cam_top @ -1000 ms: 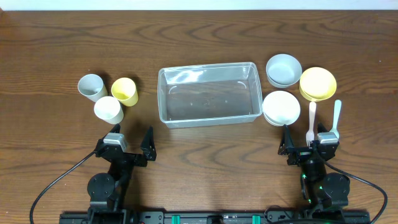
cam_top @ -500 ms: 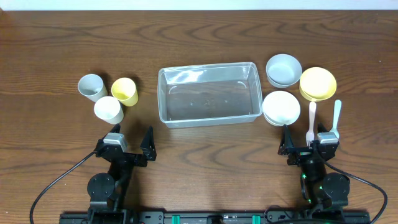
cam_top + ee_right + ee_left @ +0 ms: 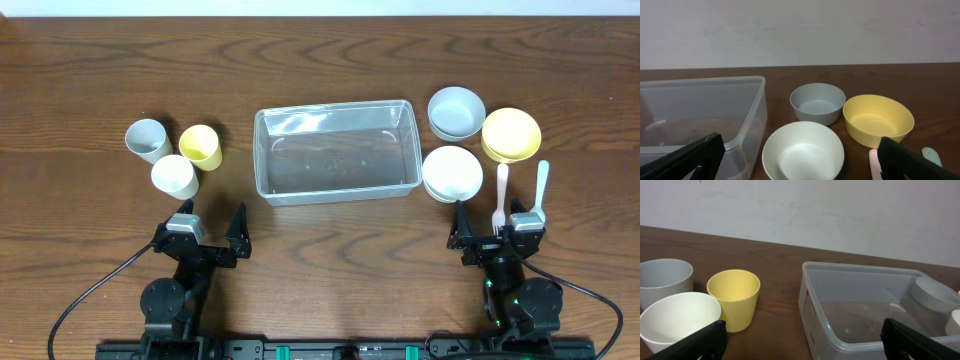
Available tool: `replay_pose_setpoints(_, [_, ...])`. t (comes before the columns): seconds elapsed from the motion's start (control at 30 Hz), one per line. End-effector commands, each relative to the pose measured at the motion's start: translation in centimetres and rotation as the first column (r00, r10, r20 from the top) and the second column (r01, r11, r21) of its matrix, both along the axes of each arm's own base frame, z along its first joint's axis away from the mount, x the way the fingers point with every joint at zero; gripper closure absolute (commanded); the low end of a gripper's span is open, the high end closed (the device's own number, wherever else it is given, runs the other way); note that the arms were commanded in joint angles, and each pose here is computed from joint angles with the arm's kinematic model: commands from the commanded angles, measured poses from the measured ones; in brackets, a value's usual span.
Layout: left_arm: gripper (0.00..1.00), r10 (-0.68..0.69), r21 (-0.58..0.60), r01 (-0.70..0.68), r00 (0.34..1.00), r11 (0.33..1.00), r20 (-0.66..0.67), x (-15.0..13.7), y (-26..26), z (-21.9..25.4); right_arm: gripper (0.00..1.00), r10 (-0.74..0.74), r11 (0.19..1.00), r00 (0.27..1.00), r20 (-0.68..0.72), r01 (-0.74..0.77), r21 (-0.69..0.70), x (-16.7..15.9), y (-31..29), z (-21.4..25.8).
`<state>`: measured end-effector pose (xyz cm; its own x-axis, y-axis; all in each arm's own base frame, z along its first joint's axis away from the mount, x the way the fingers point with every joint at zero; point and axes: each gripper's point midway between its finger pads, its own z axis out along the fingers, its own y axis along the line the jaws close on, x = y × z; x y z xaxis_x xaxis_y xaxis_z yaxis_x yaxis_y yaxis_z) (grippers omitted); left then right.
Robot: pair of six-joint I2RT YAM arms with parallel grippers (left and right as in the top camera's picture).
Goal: Pack container
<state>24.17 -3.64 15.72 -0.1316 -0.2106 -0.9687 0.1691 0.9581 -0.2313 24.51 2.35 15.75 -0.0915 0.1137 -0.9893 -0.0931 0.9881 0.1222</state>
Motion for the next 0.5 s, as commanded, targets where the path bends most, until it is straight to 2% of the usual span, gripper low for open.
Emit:
replay_pose_setpoints(0.0, [0.02,-0.005,0.018,0.005,0.999,1.0,-0.042,-0.05,-0.02,-1.59,0.01,0.0,1.0,1.0,0.002,0.0,-0.01,0.0,-0.05,-0.11])
replay_pose_setpoints(0.47, [0.02,-0.005,0.018,0.005,0.999,1.0,-0.042,-0.05,-0.02,-1.59,0.01,0.003,1.0,1.0,0.002,-0.003,-0.009,0.0,0.01,-0.11])
